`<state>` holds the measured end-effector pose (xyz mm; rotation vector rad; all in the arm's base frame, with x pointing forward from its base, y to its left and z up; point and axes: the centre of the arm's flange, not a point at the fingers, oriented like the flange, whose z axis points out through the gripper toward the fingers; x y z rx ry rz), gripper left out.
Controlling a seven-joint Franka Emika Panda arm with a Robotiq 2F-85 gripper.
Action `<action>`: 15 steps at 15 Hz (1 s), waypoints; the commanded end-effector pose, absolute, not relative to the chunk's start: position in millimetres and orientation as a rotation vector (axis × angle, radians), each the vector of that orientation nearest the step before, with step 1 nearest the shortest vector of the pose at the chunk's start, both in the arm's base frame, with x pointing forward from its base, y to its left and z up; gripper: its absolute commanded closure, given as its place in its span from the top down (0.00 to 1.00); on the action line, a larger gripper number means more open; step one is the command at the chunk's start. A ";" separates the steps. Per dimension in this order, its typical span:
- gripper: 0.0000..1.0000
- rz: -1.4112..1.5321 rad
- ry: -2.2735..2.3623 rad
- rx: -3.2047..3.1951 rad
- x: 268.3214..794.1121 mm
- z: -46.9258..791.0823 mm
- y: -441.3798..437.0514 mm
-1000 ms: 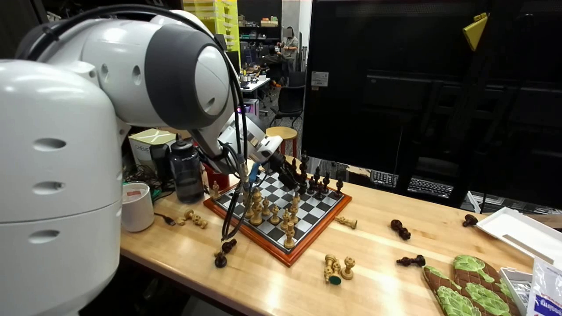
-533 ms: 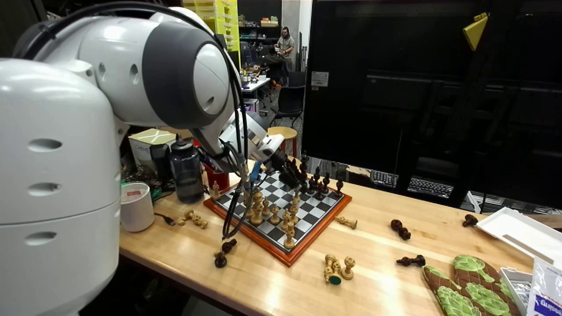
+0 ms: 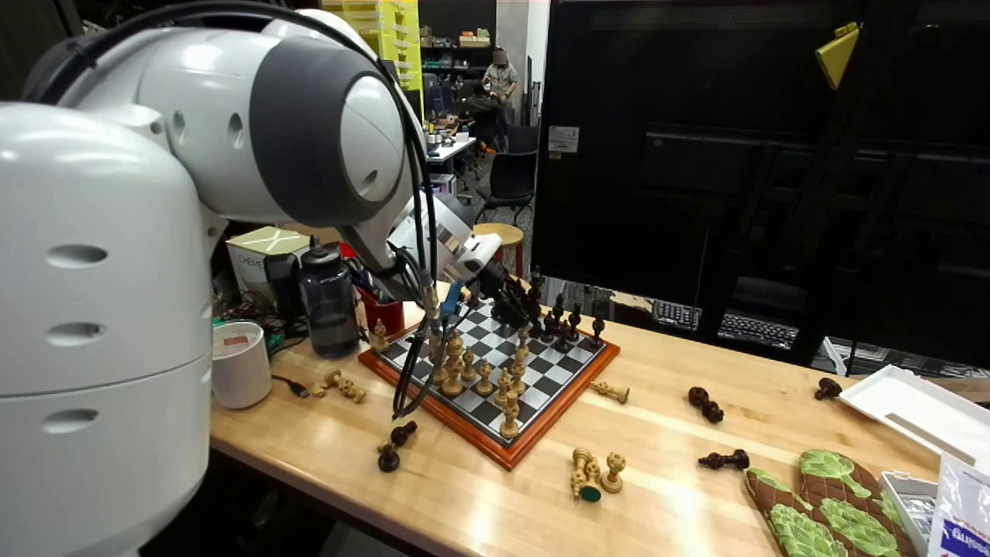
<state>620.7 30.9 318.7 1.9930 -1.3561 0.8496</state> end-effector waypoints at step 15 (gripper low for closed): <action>1.00 0.780 -1.675 2.087 606.9 406.3 18.0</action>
